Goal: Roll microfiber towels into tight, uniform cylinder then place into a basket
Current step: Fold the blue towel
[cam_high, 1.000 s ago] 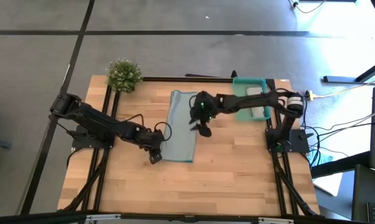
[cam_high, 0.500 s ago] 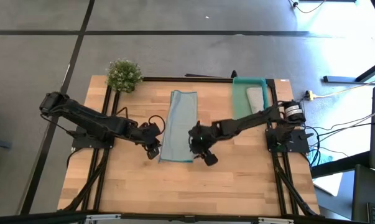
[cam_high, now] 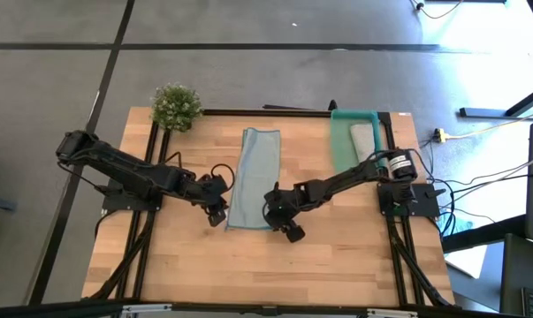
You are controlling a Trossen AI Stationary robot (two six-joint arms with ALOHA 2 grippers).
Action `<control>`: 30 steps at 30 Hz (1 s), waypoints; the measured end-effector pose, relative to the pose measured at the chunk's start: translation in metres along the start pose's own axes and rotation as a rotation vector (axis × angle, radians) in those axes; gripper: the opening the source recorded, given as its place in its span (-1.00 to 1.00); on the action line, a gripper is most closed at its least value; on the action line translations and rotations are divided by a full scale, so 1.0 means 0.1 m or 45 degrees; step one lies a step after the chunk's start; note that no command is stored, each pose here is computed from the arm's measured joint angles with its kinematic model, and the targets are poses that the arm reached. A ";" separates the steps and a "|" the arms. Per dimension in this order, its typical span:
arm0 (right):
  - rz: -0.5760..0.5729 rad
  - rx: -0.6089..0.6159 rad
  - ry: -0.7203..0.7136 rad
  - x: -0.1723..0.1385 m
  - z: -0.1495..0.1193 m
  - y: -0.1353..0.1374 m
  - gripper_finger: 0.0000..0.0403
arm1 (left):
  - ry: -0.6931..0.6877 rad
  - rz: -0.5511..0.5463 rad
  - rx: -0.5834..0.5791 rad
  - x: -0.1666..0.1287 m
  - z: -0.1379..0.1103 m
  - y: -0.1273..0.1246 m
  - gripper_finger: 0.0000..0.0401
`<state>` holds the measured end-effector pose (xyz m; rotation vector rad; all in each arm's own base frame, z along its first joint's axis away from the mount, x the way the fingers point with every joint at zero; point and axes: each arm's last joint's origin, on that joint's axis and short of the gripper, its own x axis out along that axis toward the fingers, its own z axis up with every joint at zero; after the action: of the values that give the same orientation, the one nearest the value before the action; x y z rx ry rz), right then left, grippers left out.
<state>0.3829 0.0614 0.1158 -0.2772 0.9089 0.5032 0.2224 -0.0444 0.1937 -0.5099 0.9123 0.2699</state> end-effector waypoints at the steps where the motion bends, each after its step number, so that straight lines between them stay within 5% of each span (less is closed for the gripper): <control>1: -0.011 -0.002 0.003 0.02 0.00 -0.01 -0.08 | 0.002 -0.005 0.000 0.00 0.00 0.00 -0.58; 6: -0.077 0.007 0.040 0.03 -0.02 -0.01 -0.21 | 0.019 -0.025 0.000 0.00 0.00 -0.01 -0.58; 14: -0.092 0.046 0.052 0.00 -0.06 -0.11 -0.92 | 0.022 -0.027 0.000 0.00 0.00 -0.01 -0.58; 30: -0.294 0.358 -0.024 -0.57 -0.05 -0.84 -0.94 | 0.062 -0.068 0.048 0.00 -0.02 -0.02 -0.58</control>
<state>0.3944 -0.0290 0.1602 -0.1185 0.9040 0.1609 0.2219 -0.0471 0.1934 -0.5073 0.9479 0.1920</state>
